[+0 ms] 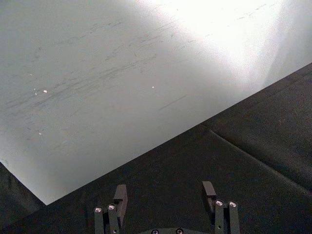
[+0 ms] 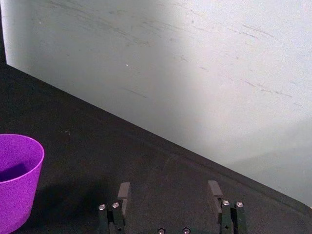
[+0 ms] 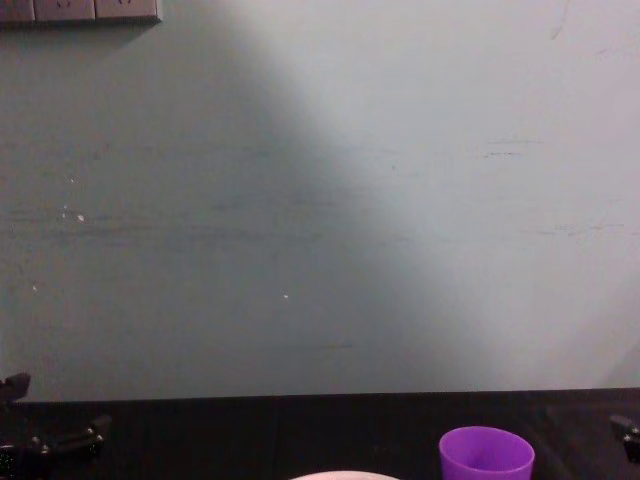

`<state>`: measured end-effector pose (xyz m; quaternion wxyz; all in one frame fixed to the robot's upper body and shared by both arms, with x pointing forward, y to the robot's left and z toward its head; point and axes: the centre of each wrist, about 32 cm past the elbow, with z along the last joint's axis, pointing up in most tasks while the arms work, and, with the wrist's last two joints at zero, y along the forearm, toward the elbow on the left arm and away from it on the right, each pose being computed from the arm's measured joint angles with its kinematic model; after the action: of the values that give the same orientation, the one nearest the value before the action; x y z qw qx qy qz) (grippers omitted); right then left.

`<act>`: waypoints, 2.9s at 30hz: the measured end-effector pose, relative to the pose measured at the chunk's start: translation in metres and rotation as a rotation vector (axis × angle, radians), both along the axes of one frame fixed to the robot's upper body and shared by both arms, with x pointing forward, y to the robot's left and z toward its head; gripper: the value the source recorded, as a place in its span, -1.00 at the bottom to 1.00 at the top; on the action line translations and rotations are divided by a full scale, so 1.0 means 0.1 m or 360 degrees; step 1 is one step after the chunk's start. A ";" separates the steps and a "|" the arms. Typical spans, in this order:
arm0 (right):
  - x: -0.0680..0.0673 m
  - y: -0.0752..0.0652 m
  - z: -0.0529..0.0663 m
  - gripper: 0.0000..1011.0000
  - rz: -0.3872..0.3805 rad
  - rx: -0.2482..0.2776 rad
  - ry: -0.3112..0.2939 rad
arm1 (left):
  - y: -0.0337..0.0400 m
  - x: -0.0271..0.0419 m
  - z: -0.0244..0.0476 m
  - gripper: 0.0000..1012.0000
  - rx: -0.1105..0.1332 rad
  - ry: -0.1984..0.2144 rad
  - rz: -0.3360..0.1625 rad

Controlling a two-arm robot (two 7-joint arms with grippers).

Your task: Pick up the cup and pour the mung beans from the cup into the bowl.

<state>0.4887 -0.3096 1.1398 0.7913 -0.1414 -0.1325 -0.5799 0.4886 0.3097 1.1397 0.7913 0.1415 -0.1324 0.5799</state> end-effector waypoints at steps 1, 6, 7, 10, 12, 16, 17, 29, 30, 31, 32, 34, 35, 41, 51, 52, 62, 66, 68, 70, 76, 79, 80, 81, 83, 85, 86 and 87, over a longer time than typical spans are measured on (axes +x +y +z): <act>0.00 0.00 0.00 0.98 0.0000 0.0000 0.0000 | 0.000 0.000 0.000 0.98 0.0000 0.0000 0.0000; 0.00 0.00 0.00 0.98 0.0000 0.0000 0.0000 | 0.000 0.000 0.000 0.98 0.0000 0.0000 0.0000; 0.00 0.00 0.00 0.98 0.0000 0.0000 0.0000 | 0.000 0.000 0.000 0.98 0.0000 0.0000 0.0000; 0.00 0.00 0.00 0.98 0.0000 0.0000 0.0000 | 0.000 0.000 0.000 0.98 0.0000 0.0000 0.0000; 0.00 0.00 0.00 0.98 0.0000 0.0000 0.0000 | 0.000 0.000 0.000 0.98 0.0000 0.0000 0.0000; 0.00 0.00 0.00 0.98 0.0000 0.0000 0.0000 | 0.000 0.000 0.001 0.98 0.0000 0.0000 0.0000; 0.00 0.00 0.00 0.98 0.0000 0.0000 0.0000 | 0.000 0.000 0.000 0.98 0.0000 0.0000 0.0000; 0.00 0.00 0.00 0.98 0.0000 0.0000 0.0000 | 0.000 0.000 0.000 0.98 0.0000 0.0000 0.0000; 0.00 0.00 0.00 0.98 0.0000 0.0000 0.0000 | 0.000 0.000 0.000 0.98 0.0000 0.0000 0.0000; 0.00 0.00 0.00 0.98 0.0000 0.0000 0.0000 | 0.000 0.000 0.000 0.98 0.0000 0.0000 0.0000; 0.00 0.00 0.00 0.98 0.0000 0.0000 0.0000 | 0.000 0.000 0.000 0.98 0.0000 0.0000 0.0000; 0.00 0.00 0.00 0.98 0.0000 0.0000 0.0000 | 0.000 0.000 0.000 0.98 0.0000 0.0000 0.0000; 0.00 0.00 0.00 0.98 0.0000 0.0000 0.0000 | 0.000 0.000 0.000 0.98 0.0000 0.0000 0.0000; 0.00 0.00 0.00 0.98 0.0000 0.0000 0.0000 | 0.000 0.000 0.000 0.98 0.0000 0.0000 0.0000; 0.00 0.00 0.00 0.98 0.0000 0.0000 0.0000 | 0.000 0.000 0.000 0.98 0.0000 0.0000 0.0000; 0.00 0.00 0.00 0.98 0.0000 0.0000 0.0000 | 0.000 0.000 0.000 0.98 0.0000 0.0000 0.0000; 0.00 0.00 0.00 0.98 0.0000 0.0000 0.0000 | 0.000 0.000 0.000 0.98 0.0000 0.0000 0.0000; 0.00 0.00 0.00 0.98 0.0000 0.0000 0.0000 | 0.000 0.000 0.000 0.98 0.0000 0.0000 0.0000; 0.00 0.00 0.00 0.98 0.0000 0.0000 0.0000 | 0.000 0.000 0.000 0.98 0.0000 0.0000 0.0000; 0.00 0.00 0.00 0.98 0.0000 0.0000 0.0000 | 0.000 0.000 0.000 0.98 0.0000 0.0000 0.0000; 0.00 0.00 0.00 0.98 0.0000 0.0000 0.0000 | 0.000 0.000 0.000 0.98 0.0000 0.0000 0.0000; 0.00 0.00 0.00 0.98 0.0000 0.0000 0.0000 | 0.000 0.000 0.000 0.98 0.0000 0.0000 0.0000; 0.00 0.00 0.00 0.98 0.0000 0.0000 0.0000 | 0.000 0.000 0.000 0.98 0.0000 0.0000 0.0000; 0.00 0.00 0.00 0.98 0.0000 0.0000 0.0000 | 0.000 0.000 0.000 0.98 0.0000 0.0000 0.0000; -0.01 0.00 0.00 0.98 0.0000 -0.0003 0.0001 | 0.000 0.000 0.000 0.98 0.0000 0.0000 0.0000; -0.03 0.00 -0.01 0.98 0.0005 -0.0009 0.0008 | 0.000 0.000 0.000 0.98 0.0000 0.0000 0.0000; -0.04 0.00 -0.01 0.98 0.0010 -0.0010 0.0011 | 0.000 0.000 0.000 0.98 0.0000 0.0000 0.0000; -0.06 0.00 -0.01 0.98 0.0014 -0.0011 0.0015 | 0.000 0.000 0.000 0.98 0.0000 0.0000 0.0000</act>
<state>0.4830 -0.3095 1.1389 0.7940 -0.1463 -0.1315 -0.5752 0.4886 0.3097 1.1398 0.7913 0.1415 -0.1325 0.5799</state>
